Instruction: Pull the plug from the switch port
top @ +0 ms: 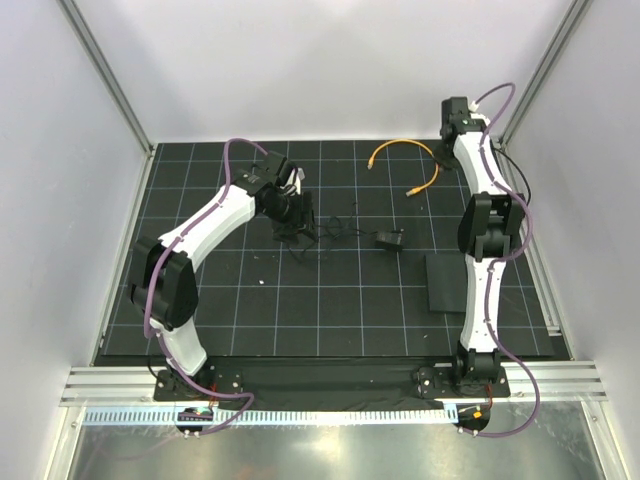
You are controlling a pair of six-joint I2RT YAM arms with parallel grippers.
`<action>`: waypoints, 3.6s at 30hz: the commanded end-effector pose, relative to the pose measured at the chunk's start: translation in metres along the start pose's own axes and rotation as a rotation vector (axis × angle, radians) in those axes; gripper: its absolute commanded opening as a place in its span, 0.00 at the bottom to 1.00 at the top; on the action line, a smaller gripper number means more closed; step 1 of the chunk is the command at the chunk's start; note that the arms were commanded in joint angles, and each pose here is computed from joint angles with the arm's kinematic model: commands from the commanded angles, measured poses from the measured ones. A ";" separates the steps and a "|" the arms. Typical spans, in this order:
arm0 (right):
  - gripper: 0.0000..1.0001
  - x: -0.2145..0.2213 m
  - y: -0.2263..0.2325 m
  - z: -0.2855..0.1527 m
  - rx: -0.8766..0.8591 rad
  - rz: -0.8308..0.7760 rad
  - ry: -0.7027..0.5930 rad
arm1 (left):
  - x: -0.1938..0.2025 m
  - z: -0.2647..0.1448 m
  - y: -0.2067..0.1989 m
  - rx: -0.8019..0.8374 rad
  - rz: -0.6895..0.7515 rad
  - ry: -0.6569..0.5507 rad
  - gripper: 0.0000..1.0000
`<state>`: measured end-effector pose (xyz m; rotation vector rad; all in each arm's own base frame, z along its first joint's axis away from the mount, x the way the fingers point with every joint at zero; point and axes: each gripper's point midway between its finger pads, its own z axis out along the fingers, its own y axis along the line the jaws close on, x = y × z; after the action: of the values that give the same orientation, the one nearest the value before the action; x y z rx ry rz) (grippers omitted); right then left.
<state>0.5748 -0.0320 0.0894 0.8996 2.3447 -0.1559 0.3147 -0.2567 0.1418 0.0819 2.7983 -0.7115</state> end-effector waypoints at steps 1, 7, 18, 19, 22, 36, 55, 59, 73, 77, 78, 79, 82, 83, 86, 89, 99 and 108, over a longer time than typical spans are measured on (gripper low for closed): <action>0.01 -0.044 0.033 -0.094 -0.132 0.098 -0.146 | -0.007 -0.014 -0.012 0.045 0.022 -0.032 0.59; 0.01 -0.062 0.057 -0.160 -0.183 0.046 -0.292 | -0.005 -0.015 -0.012 0.052 0.025 -0.028 0.59; 0.01 -0.051 0.090 -0.242 -0.276 -0.040 -0.387 | 0.002 -0.013 -0.010 0.057 0.021 -0.013 0.59; 0.01 -0.044 0.097 -0.248 -0.291 -0.050 -0.389 | 0.001 -0.013 -0.009 0.058 0.020 -0.015 0.59; 0.01 -0.029 0.110 -0.245 -0.295 -0.077 -0.375 | 0.001 -0.014 -0.010 0.058 0.023 -0.020 0.59; 0.06 0.030 0.176 -0.153 -0.336 -0.146 -0.306 | 0.005 -0.030 -0.007 0.031 0.020 -0.045 0.59; 0.56 0.035 0.203 -0.152 -0.455 -0.194 -0.268 | 0.004 -0.036 -0.005 0.018 0.048 -0.062 0.58; 0.58 0.032 0.151 -0.159 -0.371 -0.197 -0.184 | -0.002 -0.025 -0.018 0.054 0.066 -0.052 0.57; 0.58 0.088 -0.139 -0.198 -0.081 0.123 0.253 | 0.031 0.050 -0.124 0.185 0.198 0.093 0.38; 0.57 0.142 -0.195 -0.196 -0.035 0.268 0.360 | 0.042 0.067 -0.163 0.227 0.260 0.103 0.38; 0.57 0.148 -0.197 -0.194 -0.048 0.291 0.369 | 0.048 0.071 -0.175 0.248 0.277 0.104 0.38; 0.57 0.156 -0.200 -0.193 -0.053 0.307 0.386 | 0.052 0.076 -0.183 0.267 0.258 0.120 0.38; 0.57 0.178 -0.205 -0.183 -0.051 0.324 0.419 | 0.057 0.097 -0.205 0.311 0.253 0.135 0.39; 0.57 0.188 -0.210 -0.177 -0.033 0.332 0.444 | 0.062 0.114 -0.203 0.300 0.246 0.156 0.40; 0.57 0.192 -0.219 -0.165 -0.014 0.360 0.460 | 0.062 0.126 -0.222 0.325 0.234 0.151 0.39; 0.55 0.193 -0.230 -0.154 0.026 0.378 0.486 | 0.064 0.149 -0.225 0.312 0.197 0.163 0.38; 0.33 0.191 -0.274 -0.145 0.227 0.332 0.457 | 0.063 0.177 -0.218 0.230 0.182 0.120 0.17; 0.15 0.220 -0.282 -0.131 0.252 0.297 0.523 | 0.075 0.197 -0.219 0.221 0.217 0.132 0.14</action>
<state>0.2073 -0.0792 0.0454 1.5680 2.6318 -0.0710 0.2607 -0.5320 0.0544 0.4480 2.8085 -0.9729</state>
